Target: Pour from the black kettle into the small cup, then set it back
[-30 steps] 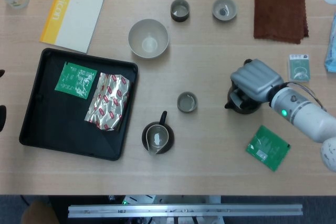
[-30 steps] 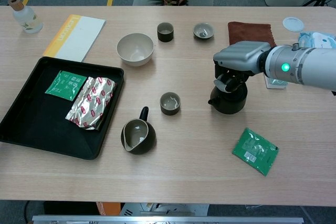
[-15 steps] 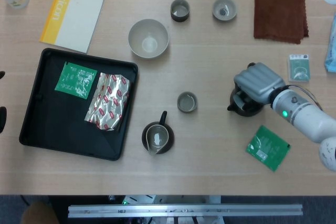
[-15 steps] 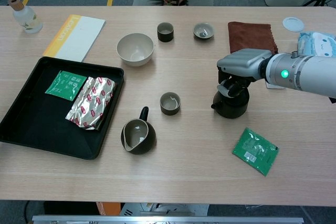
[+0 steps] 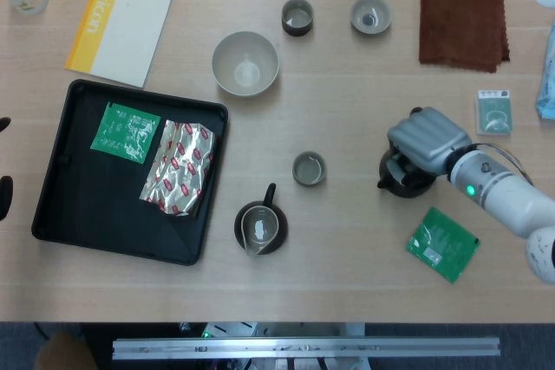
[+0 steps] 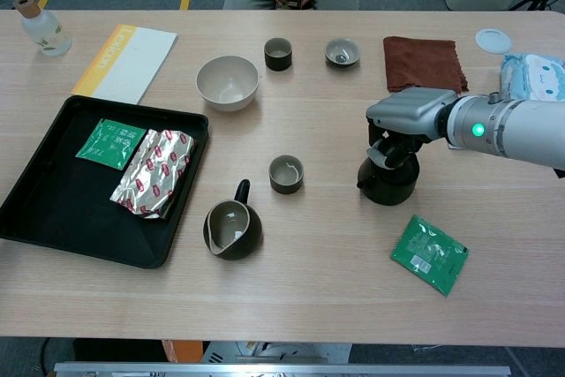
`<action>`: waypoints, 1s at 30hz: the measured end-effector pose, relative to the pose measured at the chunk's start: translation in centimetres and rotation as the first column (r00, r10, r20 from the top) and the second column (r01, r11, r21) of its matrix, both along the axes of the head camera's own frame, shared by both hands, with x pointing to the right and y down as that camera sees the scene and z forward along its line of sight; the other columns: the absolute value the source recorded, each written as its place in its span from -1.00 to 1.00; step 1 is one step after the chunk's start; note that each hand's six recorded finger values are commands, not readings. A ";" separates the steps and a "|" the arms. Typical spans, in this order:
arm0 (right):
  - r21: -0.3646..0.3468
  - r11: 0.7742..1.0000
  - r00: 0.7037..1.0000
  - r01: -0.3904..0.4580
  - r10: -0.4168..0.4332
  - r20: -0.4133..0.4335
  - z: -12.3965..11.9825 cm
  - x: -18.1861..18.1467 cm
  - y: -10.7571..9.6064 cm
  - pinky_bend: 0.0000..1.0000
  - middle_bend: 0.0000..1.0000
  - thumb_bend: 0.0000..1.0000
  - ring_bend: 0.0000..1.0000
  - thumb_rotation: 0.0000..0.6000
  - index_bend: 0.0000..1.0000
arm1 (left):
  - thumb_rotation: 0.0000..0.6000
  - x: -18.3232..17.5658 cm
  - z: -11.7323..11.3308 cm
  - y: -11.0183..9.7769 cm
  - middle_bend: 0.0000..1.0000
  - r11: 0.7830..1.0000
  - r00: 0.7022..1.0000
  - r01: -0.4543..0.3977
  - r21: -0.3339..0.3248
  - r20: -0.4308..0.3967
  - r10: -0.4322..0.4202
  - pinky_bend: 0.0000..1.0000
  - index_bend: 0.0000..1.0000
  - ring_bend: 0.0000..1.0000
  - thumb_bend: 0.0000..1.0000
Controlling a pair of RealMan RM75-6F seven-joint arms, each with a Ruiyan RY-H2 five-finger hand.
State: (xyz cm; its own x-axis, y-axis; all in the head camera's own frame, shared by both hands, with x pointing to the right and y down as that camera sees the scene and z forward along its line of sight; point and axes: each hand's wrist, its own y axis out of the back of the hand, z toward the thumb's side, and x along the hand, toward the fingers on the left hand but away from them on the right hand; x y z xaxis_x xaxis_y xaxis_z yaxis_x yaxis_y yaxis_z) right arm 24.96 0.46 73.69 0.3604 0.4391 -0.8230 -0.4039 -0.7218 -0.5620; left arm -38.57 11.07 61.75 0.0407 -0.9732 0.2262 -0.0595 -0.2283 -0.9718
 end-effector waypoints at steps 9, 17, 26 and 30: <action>0.004 1.000 1.000 -0.006 0.006 0.006 -0.3 0.0 -0.2 -0.50 0.01 0.11 -0.02 0.56 0.20 | 1.00 -0.1 -0.1 0.0 -0.52 1.000 1.000 0.002 0.002 0.003 -0.002 -0.66 -0.69 -0.62 -0.14; 0.021 1.000 1.000 0.009 -0.009 0.003 -0.7 0.0 -0.3 -0.53 -0.10 0.11 -0.14 0.56 0.11 | 1.00 0.1 0.0 0.0 -0.52 1.000 1.000 -0.001 0.000 0.004 0.001 -0.66 -0.69 -0.62 -0.14; 0.063 0.996 0.998 0.055 -0.054 -0.008 -1.2 -0.3 -0.3 -0.58 -0.23 0.04 -0.32 0.55 -0.03 | 1.00 0.1 0.0 -0.1 -0.52 1.000 1.000 -0.001 0.000 0.003 0.001 -0.66 -0.69 -0.62 -0.14; 0.069 0.995 0.997 0.070 -0.069 -0.018 -1.3 -0.3 -0.2 -0.63 -0.31 -0.34 -0.41 0.54 -0.11 | 1.00 0.0 0.1 -0.1 -0.52 1.000 1.000 0.000 0.000 0.004 0.000 -0.66 -0.69 -0.62 -0.14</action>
State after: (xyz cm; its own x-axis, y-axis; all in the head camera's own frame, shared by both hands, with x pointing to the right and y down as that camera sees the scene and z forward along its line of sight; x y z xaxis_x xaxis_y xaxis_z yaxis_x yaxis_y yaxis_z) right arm 24.66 0.27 72.42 0.3797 0.4701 -0.7968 -0.4605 -0.6510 -0.6035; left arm -38.59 10.98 61.81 0.0396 -0.9732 0.2267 -0.0561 -0.2287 -0.9719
